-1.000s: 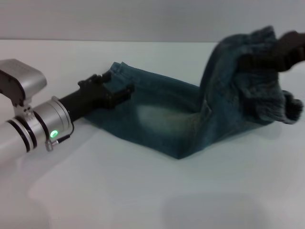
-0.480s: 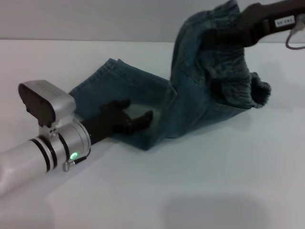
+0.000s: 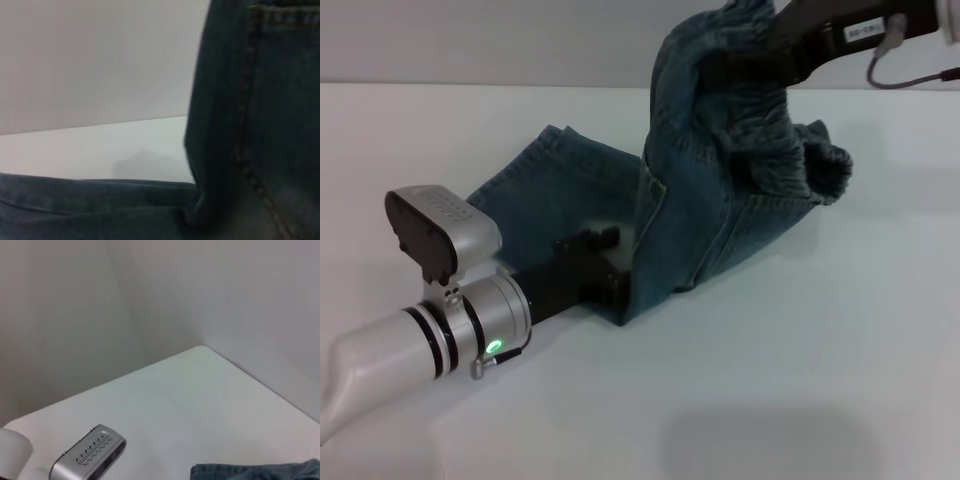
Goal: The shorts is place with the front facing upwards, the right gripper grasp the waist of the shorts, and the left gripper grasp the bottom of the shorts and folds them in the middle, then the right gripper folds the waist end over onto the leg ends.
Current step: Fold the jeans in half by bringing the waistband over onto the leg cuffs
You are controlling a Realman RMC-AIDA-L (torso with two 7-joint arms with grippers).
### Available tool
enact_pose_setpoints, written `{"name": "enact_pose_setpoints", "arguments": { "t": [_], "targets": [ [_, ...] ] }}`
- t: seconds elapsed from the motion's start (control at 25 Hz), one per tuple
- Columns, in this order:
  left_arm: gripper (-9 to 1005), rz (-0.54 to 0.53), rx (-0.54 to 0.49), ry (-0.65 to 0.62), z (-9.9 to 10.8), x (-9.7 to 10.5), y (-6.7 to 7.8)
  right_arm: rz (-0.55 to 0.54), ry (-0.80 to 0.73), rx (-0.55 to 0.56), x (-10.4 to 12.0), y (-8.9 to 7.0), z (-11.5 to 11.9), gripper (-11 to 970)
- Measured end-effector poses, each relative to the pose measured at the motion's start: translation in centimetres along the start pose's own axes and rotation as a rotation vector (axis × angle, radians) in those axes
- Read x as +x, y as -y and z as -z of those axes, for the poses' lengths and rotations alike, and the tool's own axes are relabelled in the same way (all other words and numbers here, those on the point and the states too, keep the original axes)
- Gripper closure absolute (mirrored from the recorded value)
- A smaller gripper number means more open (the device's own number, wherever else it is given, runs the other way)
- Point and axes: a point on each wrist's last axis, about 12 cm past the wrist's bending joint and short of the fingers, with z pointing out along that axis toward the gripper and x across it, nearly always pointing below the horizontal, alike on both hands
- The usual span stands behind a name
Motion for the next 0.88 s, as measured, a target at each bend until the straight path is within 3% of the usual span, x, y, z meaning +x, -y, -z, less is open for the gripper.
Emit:
{"name": "enact_pose_setpoints", "arguments": {
  "t": [0.6,0.88],
  "targets": [
    [164,0.047,0.112,0.015,-0.9,0.0,2.7,0.011,-0.03,-0.024,-0.1,0.0,-2.3,885],
    [164,0.037,0.108,0.025,-0.8,-0.3,2.3,0.005,-0.045,-0.036,0.4,-0.1,-2.7,884]
  ]
}}
